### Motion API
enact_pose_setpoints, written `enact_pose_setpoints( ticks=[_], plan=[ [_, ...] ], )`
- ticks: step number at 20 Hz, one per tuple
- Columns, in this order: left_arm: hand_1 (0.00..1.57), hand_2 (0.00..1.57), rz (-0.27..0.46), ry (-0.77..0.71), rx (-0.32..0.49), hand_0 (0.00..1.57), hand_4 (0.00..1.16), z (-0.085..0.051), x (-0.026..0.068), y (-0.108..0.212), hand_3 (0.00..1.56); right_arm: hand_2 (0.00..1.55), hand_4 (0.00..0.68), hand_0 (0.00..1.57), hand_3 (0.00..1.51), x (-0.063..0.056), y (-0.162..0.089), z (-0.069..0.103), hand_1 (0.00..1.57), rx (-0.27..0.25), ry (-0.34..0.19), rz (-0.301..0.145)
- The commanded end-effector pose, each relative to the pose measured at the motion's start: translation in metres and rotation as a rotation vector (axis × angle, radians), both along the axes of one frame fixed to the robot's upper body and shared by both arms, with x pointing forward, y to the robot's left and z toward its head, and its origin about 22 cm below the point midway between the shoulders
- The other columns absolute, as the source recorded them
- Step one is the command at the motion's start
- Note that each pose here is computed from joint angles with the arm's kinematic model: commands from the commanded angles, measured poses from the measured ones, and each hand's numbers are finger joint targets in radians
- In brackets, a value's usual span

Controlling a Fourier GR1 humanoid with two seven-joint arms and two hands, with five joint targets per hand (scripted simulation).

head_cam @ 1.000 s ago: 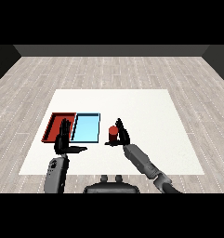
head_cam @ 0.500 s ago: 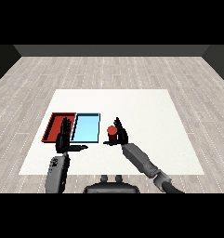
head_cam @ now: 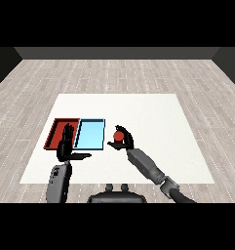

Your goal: Pick the red can and put it in the red box

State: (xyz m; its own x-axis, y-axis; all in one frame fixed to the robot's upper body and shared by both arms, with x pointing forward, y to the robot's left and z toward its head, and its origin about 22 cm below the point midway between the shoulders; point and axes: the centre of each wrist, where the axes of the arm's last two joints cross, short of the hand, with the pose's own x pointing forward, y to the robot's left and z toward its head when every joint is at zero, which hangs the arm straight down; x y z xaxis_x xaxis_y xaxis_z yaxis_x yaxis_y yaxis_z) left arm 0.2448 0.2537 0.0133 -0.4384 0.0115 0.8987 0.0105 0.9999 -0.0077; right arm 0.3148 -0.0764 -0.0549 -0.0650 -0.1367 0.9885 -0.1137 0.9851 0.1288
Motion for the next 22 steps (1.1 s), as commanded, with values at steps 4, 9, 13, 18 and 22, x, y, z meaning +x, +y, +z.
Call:
enact_pose_setpoints(
  ticks=[4,9,13,18,22],
  plan=[
    [0.00,0.00,0.008,-0.005,0.007,0.00,0.00,0.022,0.0191,0.002,0.00,1.49,0.566,1.57,1.44,0.005,0.005,0.003,1.57,-0.125,0.065,-0.062],
    [0.00,0.00,0.006,-0.018,0.003,0.00,0.00,0.002,-0.0056,0.001,0.00,1.49,0.575,1.57,1.43,0.022,0.020,0.031,1.57,-0.123,0.092,-0.065],
    [0.00,0.00,0.028,-0.014,0.002,0.00,0.00,-0.006,0.0130,0.012,0.00,1.49,0.583,1.57,1.43,0.008,0.019,0.017,1.57,-0.111,0.081,-0.062],
    [0.00,0.00,0.018,-0.019,0.041,0.00,0.00,-0.009,-0.0008,0.003,0.00,1.49,0.591,1.57,1.42,-0.007,0.006,-0.002,1.57,-0.101,0.040,-0.057],
    [0.00,0.00,0.013,-0.017,0.029,0.00,0.00,0.005,0.0090,0.000,0.00,1.48,0.590,1.57,1.41,0.016,0.016,0.029,1.57,-0.129,-0.001,-0.085]
  ],
)
